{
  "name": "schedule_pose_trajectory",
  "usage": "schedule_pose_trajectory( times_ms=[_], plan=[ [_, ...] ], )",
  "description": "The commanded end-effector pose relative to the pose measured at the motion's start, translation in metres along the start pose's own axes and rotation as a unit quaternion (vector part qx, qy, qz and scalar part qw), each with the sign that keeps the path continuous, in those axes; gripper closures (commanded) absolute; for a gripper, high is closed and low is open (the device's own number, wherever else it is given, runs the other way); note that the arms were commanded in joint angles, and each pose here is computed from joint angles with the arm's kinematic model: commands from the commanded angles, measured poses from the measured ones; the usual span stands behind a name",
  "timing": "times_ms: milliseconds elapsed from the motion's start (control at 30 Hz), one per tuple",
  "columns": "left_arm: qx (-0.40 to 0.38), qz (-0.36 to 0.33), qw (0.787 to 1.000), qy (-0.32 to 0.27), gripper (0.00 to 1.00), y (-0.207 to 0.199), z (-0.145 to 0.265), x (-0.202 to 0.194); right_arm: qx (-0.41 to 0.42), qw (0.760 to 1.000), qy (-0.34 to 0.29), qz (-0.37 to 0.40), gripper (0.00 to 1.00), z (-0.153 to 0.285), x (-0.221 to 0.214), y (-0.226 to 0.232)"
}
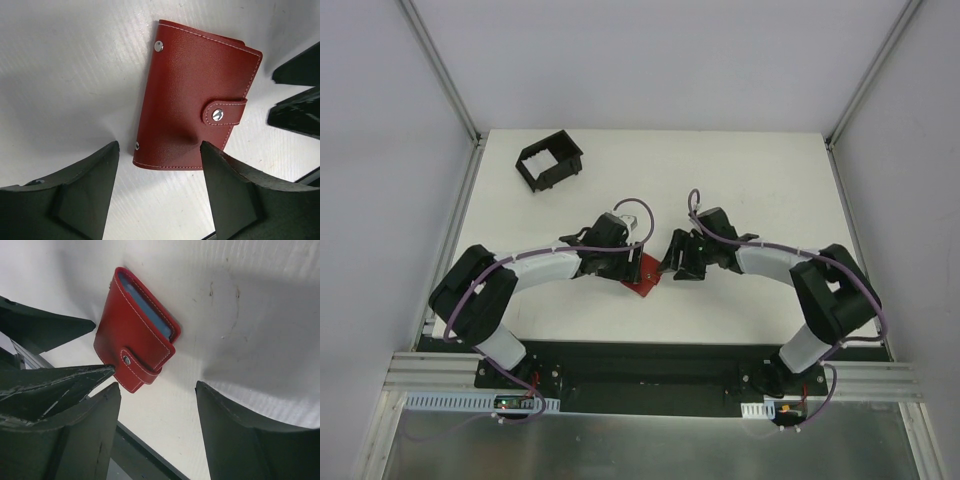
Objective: Put the credit cards into the card holder
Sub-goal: Open the card holder at the center of the board.
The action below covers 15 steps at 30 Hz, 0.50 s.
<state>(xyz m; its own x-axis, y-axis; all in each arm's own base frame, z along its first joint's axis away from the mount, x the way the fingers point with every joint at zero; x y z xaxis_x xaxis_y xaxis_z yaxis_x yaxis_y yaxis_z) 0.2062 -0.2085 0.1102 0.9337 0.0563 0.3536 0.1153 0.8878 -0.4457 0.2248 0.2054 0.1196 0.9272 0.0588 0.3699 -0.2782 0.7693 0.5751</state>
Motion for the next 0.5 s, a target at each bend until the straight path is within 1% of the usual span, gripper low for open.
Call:
schedule_pose_trajectory(
  times_ms=[0,133,167,233,300,367,400,433,467],
  plan=[
    [-0.016,0.017,0.999,0.034,0.37,0.007,-0.008,-0.01,0.034,0.998,-0.021,-0.046,0.36,-0.017,0.003,0.008],
    [-0.037,0.022,0.998,0.038,0.43,0.007,-0.01,-0.01,0.029,0.996,-0.025,-0.075,0.41,-0.033,-0.001,0.008],
    [-0.04,0.025,0.998,0.044,0.43,0.007,-0.01,-0.011,0.031,0.996,-0.027,-0.083,0.43,-0.037,-0.002,0.008],
    [-0.054,0.028,0.997,0.038,0.44,0.007,-0.012,-0.009,0.036,0.994,-0.036,-0.097,0.46,-0.044,-0.004,0.007],
    [-0.06,0.033,0.997,0.038,0.45,0.008,-0.013,-0.009,0.042,0.992,-0.043,-0.11,0.47,-0.05,-0.007,0.005],
    [-0.069,0.035,0.996,0.039,0.46,0.007,-0.012,-0.008,0.053,0.991,-0.055,-0.113,0.55,-0.054,-0.006,0.004],
    [-0.07,0.036,0.996,0.039,0.46,0.007,-0.012,-0.008,0.054,0.99,-0.057,-0.116,0.61,-0.055,-0.008,0.002],
    [-0.07,0.036,0.996,0.038,0.47,0.008,-0.011,-0.008,0.061,0.989,-0.065,-0.117,0.65,-0.054,-0.007,0.003],
    [-0.069,0.037,0.996,0.034,0.47,0.009,-0.011,-0.007,0.064,0.989,-0.072,-0.115,0.67,-0.054,-0.007,0.003]
  ],
)
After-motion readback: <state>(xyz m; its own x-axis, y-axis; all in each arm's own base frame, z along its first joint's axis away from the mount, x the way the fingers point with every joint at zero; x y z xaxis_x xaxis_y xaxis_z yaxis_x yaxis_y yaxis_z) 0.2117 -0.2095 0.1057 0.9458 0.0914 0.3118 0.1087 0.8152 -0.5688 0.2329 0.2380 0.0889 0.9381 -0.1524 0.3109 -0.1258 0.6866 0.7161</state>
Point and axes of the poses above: each gripper's point midway between its finger pads, its own z axis back along the fingers, its own y axis along the line the jaws close on, x = y × z, the point moved 10 cm from there along z, back along the fingers, and after that the axes turned 13 degrees about z, right-handed, at the moved point
